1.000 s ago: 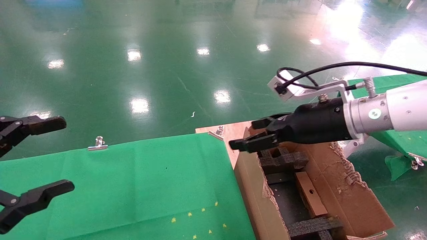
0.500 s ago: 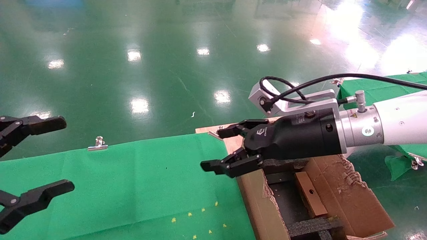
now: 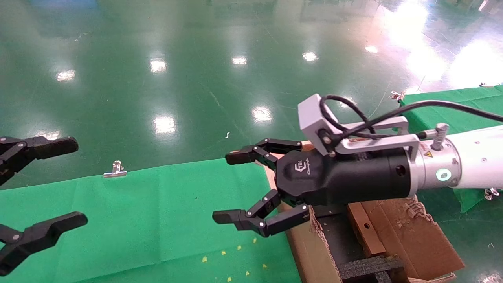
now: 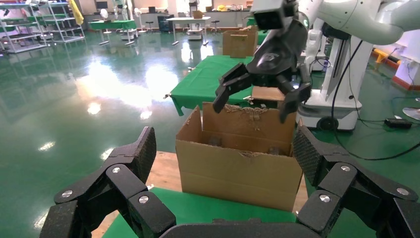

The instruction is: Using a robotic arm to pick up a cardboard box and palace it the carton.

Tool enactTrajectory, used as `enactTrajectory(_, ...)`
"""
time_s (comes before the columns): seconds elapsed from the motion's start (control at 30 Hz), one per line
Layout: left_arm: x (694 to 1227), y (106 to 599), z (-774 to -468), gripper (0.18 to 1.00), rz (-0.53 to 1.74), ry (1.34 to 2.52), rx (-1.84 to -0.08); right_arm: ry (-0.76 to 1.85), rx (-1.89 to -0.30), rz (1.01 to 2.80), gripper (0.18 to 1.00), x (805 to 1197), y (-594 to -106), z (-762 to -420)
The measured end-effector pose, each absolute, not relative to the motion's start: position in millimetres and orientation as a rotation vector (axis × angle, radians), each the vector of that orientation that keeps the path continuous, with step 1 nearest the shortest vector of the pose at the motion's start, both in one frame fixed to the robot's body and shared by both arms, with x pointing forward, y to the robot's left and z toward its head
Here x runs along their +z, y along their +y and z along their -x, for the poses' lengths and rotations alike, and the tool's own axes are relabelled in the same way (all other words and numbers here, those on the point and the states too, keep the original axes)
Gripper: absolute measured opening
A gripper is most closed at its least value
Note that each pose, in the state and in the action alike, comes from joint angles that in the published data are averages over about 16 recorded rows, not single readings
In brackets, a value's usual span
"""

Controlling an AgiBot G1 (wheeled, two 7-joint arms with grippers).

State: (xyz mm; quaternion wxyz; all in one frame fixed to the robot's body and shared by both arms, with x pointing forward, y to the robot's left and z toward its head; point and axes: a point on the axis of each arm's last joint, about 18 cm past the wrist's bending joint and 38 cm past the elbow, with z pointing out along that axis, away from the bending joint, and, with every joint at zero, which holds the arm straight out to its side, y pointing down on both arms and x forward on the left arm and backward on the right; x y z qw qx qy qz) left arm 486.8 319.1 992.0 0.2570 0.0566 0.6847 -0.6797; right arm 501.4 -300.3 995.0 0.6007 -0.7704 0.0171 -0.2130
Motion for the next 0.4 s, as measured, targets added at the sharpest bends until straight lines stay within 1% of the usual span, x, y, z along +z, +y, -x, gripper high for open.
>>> enactTrajectory(0.17,992,319,-487,1.001,-0.154,1.857,-1.844,-0.076,-0.508,1.716,1.001,994,-299,-491)
enactTrajectory(0.4,992,319,-487,1.001,-0.154,1.857,-1.844,-0.152,-0.526,1.661,1.001,993,-300,-484)
